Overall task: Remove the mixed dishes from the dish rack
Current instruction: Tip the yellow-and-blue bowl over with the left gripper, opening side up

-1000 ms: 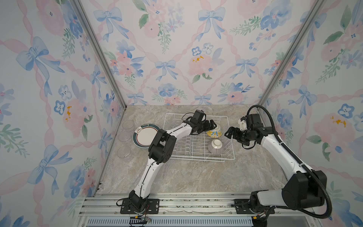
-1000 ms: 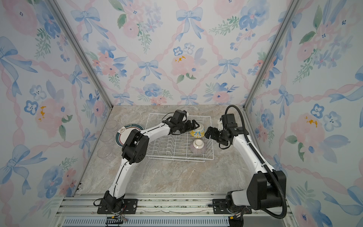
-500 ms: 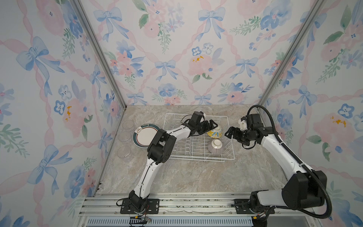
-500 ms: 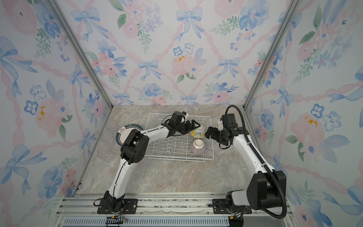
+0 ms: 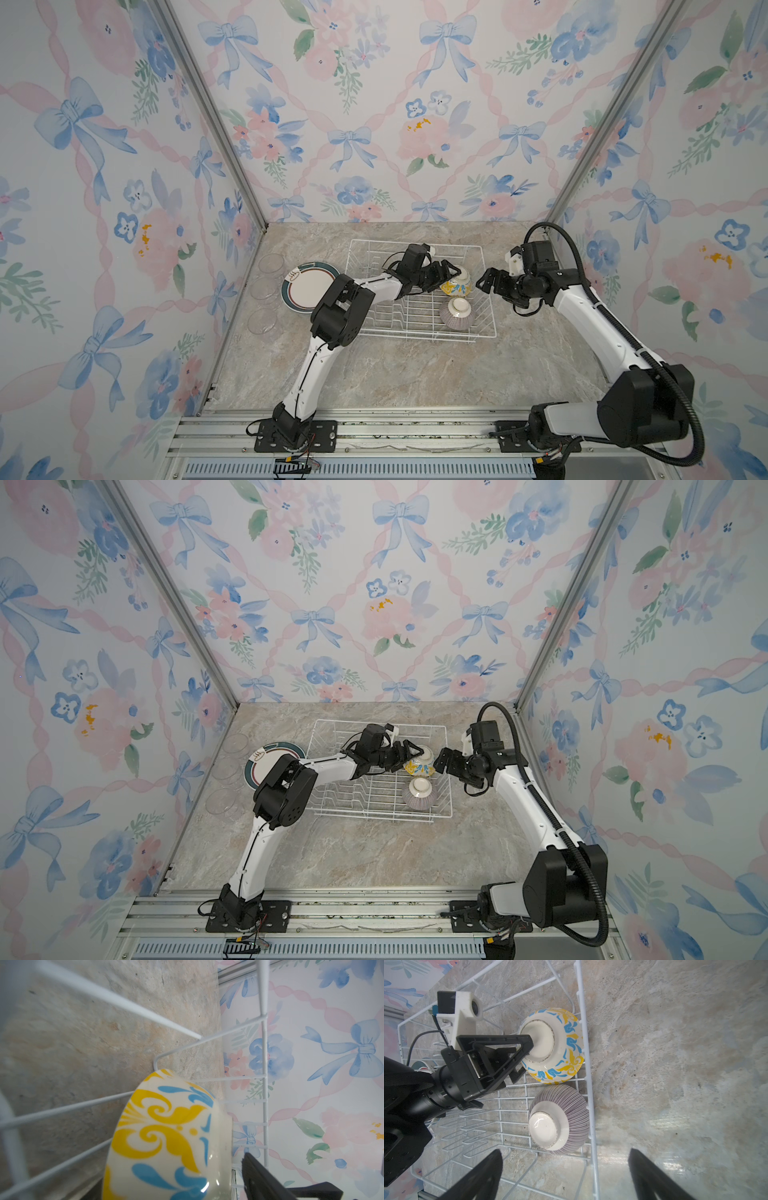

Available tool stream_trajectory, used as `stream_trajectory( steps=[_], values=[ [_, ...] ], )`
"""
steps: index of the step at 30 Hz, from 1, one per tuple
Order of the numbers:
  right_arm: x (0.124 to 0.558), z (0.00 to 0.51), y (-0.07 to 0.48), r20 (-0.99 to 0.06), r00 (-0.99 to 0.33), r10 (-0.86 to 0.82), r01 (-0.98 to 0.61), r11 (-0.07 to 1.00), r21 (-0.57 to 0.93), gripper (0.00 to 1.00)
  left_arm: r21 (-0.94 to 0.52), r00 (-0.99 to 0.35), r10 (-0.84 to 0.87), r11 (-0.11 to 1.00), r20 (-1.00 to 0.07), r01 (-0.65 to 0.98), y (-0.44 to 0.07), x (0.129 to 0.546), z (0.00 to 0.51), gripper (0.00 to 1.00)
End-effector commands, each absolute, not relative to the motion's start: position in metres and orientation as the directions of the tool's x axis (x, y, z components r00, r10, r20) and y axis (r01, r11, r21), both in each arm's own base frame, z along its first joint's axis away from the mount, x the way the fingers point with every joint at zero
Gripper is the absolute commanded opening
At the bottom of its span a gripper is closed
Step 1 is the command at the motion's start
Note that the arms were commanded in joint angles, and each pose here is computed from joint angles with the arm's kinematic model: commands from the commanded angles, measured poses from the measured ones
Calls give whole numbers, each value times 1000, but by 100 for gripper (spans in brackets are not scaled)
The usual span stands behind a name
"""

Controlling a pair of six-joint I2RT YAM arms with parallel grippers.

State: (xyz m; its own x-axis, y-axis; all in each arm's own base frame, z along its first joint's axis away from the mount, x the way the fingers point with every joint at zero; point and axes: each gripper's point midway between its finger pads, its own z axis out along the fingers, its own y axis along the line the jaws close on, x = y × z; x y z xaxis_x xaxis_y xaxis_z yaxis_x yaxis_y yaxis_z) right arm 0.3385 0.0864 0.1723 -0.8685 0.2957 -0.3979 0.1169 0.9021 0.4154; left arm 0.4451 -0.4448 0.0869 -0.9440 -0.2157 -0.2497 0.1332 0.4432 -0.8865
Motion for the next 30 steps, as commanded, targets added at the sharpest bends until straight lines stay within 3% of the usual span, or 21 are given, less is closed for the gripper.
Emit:
stream_trajectory(
  steps=[1, 6, 17, 20, 30],
  values=[
    [329, 173, 83, -390, -871, 298, 123, 902, 414, 97, -908, -940, -196, 373, -278, 191, -457, 434, 121, 75],
    [329, 173, 83, -391, -872, 296, 121, 903, 413, 97, -906, -933, -208, 373, -293, 202, -458, 435, 128, 64],
    [329, 174, 83, -392, -872, 292, 118, 904, 412, 97, -897, -911, -201, 341, -361, 280, -469, 432, 161, 59],
    [328, 174, 83, -393, -872, 293, 118, 904, 412, 97, -897, -907, -199, 332, -370, 293, -471, 429, 167, 51],
    [325, 175, 82, -397, -869, 296, 119, 903, 413, 97, -900, -911, -175, 306, -373, 310, -484, 423, 171, 48]
  ],
)
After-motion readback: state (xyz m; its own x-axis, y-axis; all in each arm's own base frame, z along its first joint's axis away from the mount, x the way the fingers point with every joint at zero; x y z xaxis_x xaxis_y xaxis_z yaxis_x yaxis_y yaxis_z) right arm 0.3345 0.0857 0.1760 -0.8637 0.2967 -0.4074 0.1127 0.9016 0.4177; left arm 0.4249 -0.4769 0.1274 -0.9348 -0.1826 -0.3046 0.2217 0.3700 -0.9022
